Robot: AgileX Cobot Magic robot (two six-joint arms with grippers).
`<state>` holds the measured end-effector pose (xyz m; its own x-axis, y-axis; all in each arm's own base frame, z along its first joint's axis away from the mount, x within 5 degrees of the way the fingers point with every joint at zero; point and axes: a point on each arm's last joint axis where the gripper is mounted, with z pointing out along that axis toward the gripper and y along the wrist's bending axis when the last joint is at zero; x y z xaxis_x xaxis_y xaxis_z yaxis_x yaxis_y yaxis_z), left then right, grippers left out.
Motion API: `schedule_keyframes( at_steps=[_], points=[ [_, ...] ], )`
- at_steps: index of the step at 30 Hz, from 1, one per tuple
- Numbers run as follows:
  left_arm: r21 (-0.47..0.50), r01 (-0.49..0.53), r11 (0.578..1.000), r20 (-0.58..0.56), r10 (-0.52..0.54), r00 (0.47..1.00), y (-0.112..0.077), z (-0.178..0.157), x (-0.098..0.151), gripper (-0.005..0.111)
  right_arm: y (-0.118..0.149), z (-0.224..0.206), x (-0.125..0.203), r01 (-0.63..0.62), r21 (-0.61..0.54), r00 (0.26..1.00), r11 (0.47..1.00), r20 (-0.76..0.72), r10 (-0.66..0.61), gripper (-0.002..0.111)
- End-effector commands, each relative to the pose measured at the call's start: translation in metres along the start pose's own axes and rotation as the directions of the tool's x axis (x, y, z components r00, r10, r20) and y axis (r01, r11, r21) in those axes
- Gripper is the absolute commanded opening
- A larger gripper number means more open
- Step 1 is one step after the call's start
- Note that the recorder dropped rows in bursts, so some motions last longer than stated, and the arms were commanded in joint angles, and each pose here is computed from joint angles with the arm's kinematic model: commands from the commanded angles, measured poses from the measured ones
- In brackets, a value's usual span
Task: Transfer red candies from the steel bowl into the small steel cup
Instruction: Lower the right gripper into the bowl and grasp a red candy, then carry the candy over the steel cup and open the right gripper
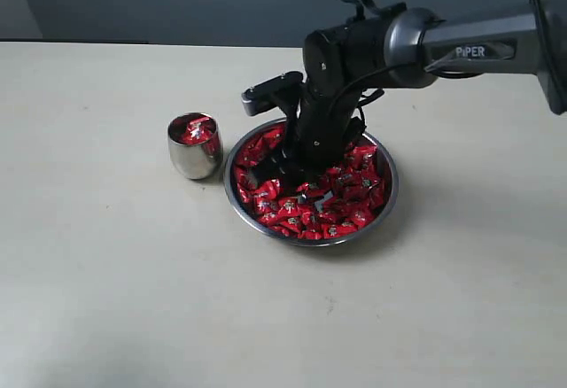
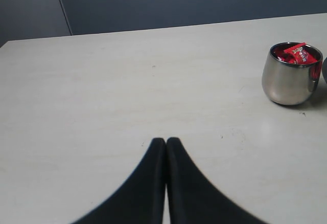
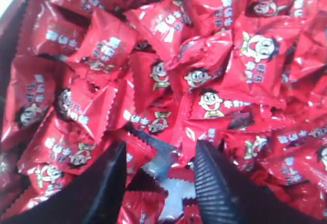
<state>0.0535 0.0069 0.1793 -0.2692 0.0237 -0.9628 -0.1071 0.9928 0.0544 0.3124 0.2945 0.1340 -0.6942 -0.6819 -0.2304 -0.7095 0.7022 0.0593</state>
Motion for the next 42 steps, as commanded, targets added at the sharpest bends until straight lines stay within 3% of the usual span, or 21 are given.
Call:
schedule_keyframes(
  at_steps=[1, 10, 17, 25, 33, 42],
  points=[
    [0.004, -0.002, 1.0, 0.02, 0.002, 1.0, 0.0, -0.001, -0.003, 0.0, -0.015, 0.0, -0.001, -0.042, -0.004, 0.999, 0.999, 0.019, 0.042, 0.042],
    [0.004, -0.002, 1.0, 0.02, 0.002, 1.0, 0.0, -0.001, -0.003, 0.0, -0.015, 0.013, 0.002, -0.048, -0.08, 0.999, 0.996, -0.004, 0.047, 0.039],
    [0.004, -0.002, 1.0, 0.02, 0.002, 1.0, 0.0, -0.001, -0.003, 0.0, -0.017, 0.012, 0.002, -0.029, -0.059, 1.0, 0.998, -0.001, 0.029, -0.001],
    [0.004, -0.002, 1.0, 0.02, 0.002, 1.0, 0.0, -0.001, -0.003, 0.0, -0.017, -0.025, -0.001, -0.016, -0.029, 0.999, 0.999, 0.041, 0.017, -0.001],
    [0.004, -0.002, 1.0, 0.02, 0.002, 1.0, 0.0, -0.001, -0.003, 0.0, -0.008, -0.082, -0.01, -0.039, -0.08, 0.977, 0.996, 0.208, 0.055, -0.001],
    [0.004, -0.002, 1.0, 0.02, 0.002, 1.0, 0.0, -0.001, -0.003, 0.0, 0.044, -0.105, -0.049, 0.139, -0.134, 0.917, 0.981, 0.392, -0.076, -0.001]
  ],
)
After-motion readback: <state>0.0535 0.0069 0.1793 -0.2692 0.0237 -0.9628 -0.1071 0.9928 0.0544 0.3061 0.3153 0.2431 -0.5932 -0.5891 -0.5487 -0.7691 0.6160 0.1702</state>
